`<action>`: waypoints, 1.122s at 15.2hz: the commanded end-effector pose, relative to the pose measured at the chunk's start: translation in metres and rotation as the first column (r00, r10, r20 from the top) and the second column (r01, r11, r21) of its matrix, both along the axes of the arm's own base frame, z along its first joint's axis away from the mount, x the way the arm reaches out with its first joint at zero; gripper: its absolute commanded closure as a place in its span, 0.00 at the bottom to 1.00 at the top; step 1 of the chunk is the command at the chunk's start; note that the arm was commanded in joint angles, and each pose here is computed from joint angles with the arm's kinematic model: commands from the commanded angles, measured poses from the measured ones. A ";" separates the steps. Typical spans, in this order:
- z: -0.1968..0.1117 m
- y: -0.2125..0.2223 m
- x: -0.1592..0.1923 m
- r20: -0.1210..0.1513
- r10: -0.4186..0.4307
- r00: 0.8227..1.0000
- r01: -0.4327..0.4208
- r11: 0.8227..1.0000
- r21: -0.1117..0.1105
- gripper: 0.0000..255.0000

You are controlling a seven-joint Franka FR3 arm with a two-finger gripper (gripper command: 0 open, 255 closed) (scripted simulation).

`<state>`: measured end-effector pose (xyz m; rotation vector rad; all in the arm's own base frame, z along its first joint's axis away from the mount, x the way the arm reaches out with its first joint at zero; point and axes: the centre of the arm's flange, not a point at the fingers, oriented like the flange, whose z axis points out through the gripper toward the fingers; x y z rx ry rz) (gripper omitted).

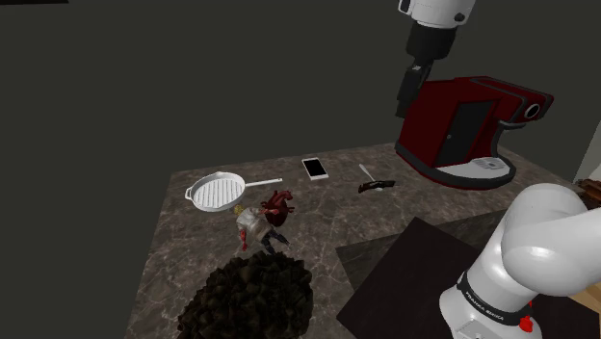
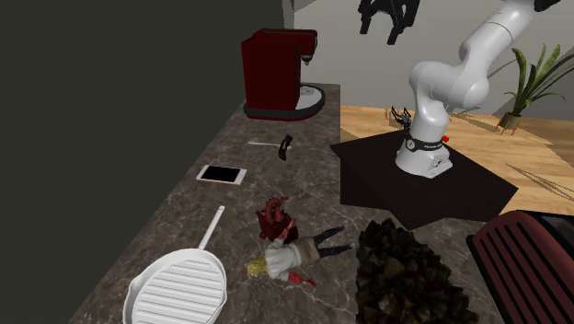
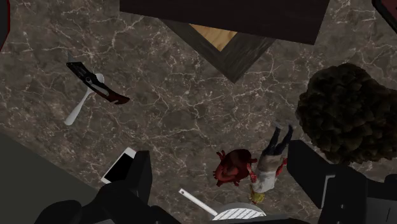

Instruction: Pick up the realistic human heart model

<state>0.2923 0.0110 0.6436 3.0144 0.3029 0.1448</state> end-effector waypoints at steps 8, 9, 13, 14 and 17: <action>-0.067 0.015 0.067 -0.043 -0.043 0.998 0.044 0.999 0.027 0.00; -0.077 0.017 0.076 -0.049 -0.049 0.998 0.050 0.998 0.031 0.00; -0.116 0.025 0.113 -0.074 -0.073 0.995 0.076 0.996 0.045 0.00; -0.126 0.027 0.123 -0.080 -0.078 0.994 0.083 0.995 0.049 0.00; -0.157 0.032 0.150 -0.099 -0.096 0.990 0.102 0.993 0.059 0.00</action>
